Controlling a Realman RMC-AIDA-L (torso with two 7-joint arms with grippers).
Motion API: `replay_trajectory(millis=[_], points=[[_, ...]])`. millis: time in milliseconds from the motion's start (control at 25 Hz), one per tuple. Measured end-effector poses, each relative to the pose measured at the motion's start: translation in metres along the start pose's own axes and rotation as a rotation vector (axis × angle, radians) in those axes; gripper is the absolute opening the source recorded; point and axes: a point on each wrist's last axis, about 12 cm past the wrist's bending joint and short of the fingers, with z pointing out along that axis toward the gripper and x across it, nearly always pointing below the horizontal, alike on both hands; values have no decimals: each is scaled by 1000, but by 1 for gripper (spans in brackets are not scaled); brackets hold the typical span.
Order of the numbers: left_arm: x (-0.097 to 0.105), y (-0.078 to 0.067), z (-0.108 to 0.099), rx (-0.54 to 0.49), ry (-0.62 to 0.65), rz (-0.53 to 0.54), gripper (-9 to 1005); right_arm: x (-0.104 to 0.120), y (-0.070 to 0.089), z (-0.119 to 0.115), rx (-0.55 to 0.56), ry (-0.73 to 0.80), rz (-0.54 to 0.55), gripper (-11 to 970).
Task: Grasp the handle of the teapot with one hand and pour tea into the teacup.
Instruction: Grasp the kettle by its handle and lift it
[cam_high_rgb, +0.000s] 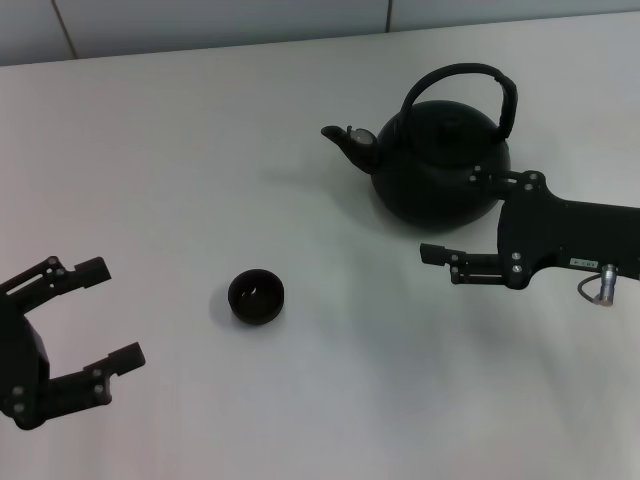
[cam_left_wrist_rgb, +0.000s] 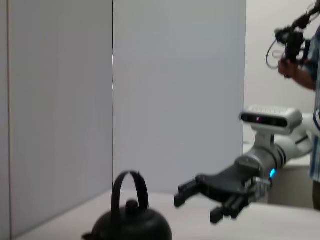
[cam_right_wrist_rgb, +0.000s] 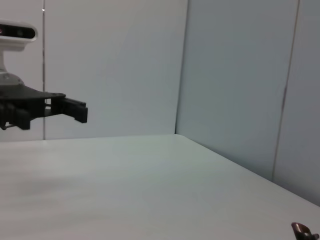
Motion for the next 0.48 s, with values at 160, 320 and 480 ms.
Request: replay_trajectory(millis=[160, 320, 480], points=[[-2, 6, 2, 3, 70, 4, 847, 2, -2, -1, 27, 1, 12, 785], [-6, 16, 6, 11, 148, 6, 847, 3, -2, -2, 45, -10, 27, 786], [-10, 27, 11, 26, 214, -33, 847, 4, -2, -4, 66, -25, 35, 786]])
